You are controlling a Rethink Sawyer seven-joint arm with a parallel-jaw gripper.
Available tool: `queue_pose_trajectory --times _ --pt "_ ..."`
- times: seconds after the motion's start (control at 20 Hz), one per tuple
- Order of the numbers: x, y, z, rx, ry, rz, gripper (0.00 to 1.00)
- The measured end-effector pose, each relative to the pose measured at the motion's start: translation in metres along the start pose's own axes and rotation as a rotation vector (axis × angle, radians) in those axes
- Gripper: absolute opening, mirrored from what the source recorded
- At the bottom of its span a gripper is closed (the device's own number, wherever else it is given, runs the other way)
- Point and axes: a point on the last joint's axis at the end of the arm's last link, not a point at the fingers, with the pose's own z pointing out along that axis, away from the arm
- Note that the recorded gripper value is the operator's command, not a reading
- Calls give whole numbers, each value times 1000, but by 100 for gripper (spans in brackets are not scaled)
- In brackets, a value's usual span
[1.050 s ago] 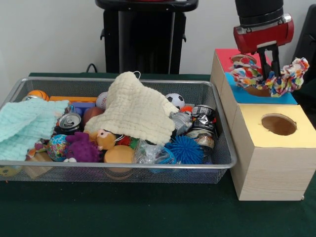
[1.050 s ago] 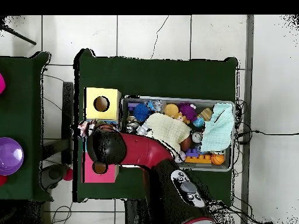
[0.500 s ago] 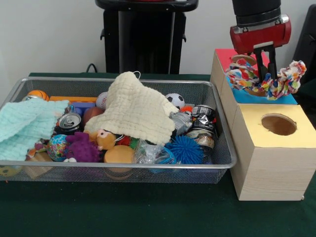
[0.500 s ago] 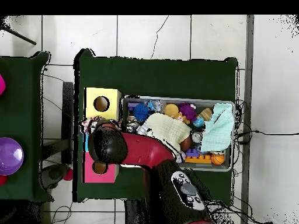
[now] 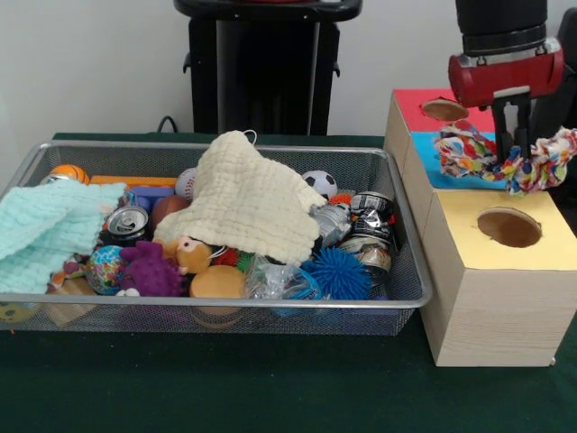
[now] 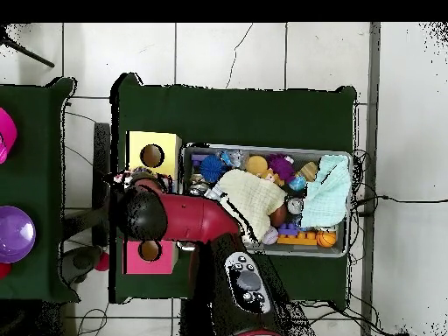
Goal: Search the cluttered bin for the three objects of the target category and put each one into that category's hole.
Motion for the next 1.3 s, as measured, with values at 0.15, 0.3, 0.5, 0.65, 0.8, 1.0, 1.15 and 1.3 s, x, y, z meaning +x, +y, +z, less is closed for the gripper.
queue_pose_trajectory --times 0.15,0.3,0.5,0.65,0.8,1.0,1.15,1.3 --pt "-2 7 7 21 -10 -22 0" --pt "-5 13 15 51 -21 -46 0" --pt "-8 17 25 90 -35 -74 0" --pt "-12 17 31 120 -48 -93 0" --pt "-22 10 36 161 -70 -108 0" --pt "-33 -2 37 195 -91 -113 0" --pt "-45 -17 36 226 -111 -109 0" --pt "-53 -29 32 250 -123 -106 0"
